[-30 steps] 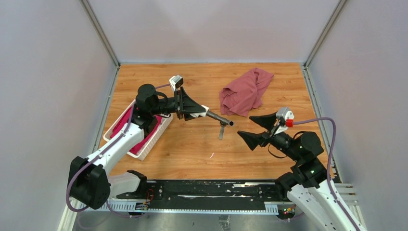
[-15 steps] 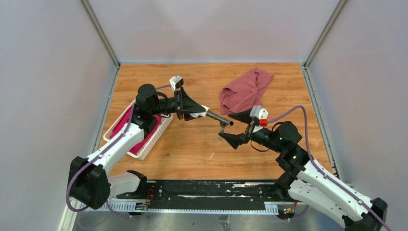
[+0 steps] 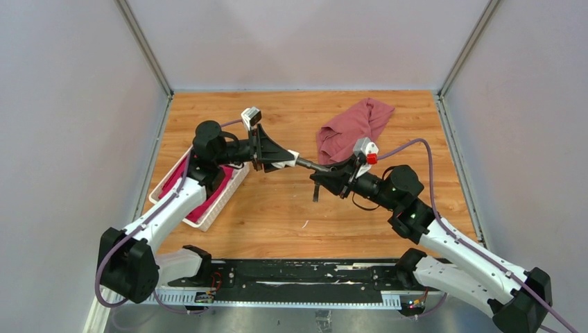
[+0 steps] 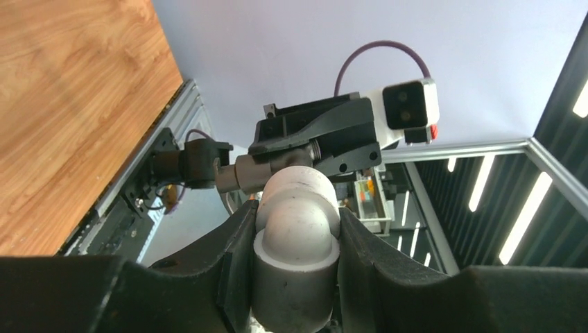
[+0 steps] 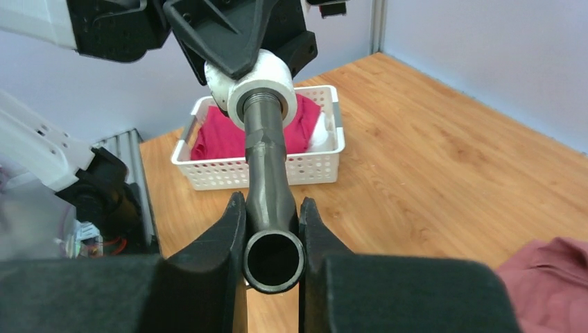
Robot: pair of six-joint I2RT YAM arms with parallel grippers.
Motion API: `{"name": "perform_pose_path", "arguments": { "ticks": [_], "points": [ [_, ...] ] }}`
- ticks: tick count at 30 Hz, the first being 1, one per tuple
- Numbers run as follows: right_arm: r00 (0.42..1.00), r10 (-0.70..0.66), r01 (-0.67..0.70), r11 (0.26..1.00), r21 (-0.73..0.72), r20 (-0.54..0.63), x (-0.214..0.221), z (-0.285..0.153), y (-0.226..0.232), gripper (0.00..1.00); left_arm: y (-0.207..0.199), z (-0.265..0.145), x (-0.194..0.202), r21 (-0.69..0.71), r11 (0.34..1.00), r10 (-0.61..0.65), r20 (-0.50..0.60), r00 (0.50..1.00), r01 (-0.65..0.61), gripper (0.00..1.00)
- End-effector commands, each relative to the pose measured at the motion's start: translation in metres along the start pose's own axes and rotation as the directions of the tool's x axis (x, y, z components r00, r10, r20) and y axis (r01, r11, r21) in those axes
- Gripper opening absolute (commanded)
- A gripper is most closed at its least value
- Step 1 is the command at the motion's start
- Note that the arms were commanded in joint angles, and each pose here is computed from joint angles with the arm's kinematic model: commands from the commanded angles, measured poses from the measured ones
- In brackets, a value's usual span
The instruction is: Install the water faucets
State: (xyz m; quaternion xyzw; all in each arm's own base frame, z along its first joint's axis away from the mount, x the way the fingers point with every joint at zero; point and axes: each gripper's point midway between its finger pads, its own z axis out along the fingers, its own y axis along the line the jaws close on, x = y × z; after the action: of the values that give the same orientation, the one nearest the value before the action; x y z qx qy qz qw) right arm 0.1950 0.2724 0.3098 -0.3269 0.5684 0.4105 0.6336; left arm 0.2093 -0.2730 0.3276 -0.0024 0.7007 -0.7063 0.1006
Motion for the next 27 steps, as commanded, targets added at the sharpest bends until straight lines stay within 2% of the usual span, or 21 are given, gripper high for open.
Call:
{"name": "perform_pose_path", "arguments": {
  "ticks": [1, 5, 10, 12, 15, 17, 22, 24, 25, 26, 27],
  "points": [
    [0.988, 0.155, -0.155, 0.988, 0.009, 0.020, -0.024, 0.004, 0.007, 0.00, -0.020, -0.007, 0.017, 0.064, 0.973, 0.223, -0.045, 0.974, -0.220, 0.00],
    [0.936, 0.352, -0.353, 0.936, -0.021, -0.013, -0.025, 0.001, 0.022, 0.00, -0.017, -0.012, 0.023, 0.081, 0.906, 0.418, -0.024, 0.908, -0.415, 0.00],
    [0.818, 0.574, -0.575, 0.815, -0.071, -0.033, -0.044, -0.002, 0.042, 0.00, -0.050, -0.024, 0.047, 0.180, 0.714, 0.688, -0.005, 0.725, -0.676, 0.00],
    [0.767, 0.638, -0.642, 0.760, -0.103, -0.065, -0.051, -0.003, 0.052, 0.00, -0.056, -0.029, 0.053, 0.195, 0.649, 0.748, 0.013, 0.664, -0.735, 0.00],
    [0.665, 0.736, -0.746, 0.657, -0.103, -0.124, -0.059, -0.002, 0.062, 0.00, -0.051, -0.032, 0.059, 0.209, 0.601, 0.787, 0.008, 0.616, -0.771, 0.00],
    [0.572, 0.803, -0.820, 0.567, -0.082, -0.170, -0.058, 0.001, 0.063, 0.00, -0.043, -0.031, 0.059, 0.207, 0.599, 0.790, 0.000, 0.613, -0.773, 0.00],
    [0.210, 0.912, -0.971, 0.237, 0.034, -0.354, -0.027, 0.010, 0.061, 0.00, -0.016, -0.027, 0.054, 0.188, 0.621, 0.778, -0.029, 0.627, -0.761, 0.00],
    [0.069, 0.921, -0.994, 0.097, 0.053, -0.383, -0.013, 0.016, 0.060, 0.00, -0.007, -0.025, 0.052, 0.178, 0.636, 0.767, -0.039, 0.640, -0.751, 0.00],
    [0.024, 0.921, -0.998, 0.042, 0.036, -0.390, -0.013, 0.017, 0.061, 0.00, -0.003, -0.024, 0.051, 0.175, 0.644, 0.761, -0.044, 0.647, -0.745, 0.00],
    [-0.062, 0.919, -0.997, -0.043, 0.058, -0.389, -0.005, 0.019, 0.058, 0.00, 0.000, -0.024, 0.050, 0.171, 0.652, 0.755, -0.049, 0.654, -0.739, 0.00],
    [-0.070, 0.917, -0.997, -0.060, 0.038, -0.393, -0.001, 0.020, 0.057, 0.00, 0.002, -0.023, 0.050, 0.170, 0.657, 0.751, -0.053, 0.659, -0.735, 0.00]
  ]
}}
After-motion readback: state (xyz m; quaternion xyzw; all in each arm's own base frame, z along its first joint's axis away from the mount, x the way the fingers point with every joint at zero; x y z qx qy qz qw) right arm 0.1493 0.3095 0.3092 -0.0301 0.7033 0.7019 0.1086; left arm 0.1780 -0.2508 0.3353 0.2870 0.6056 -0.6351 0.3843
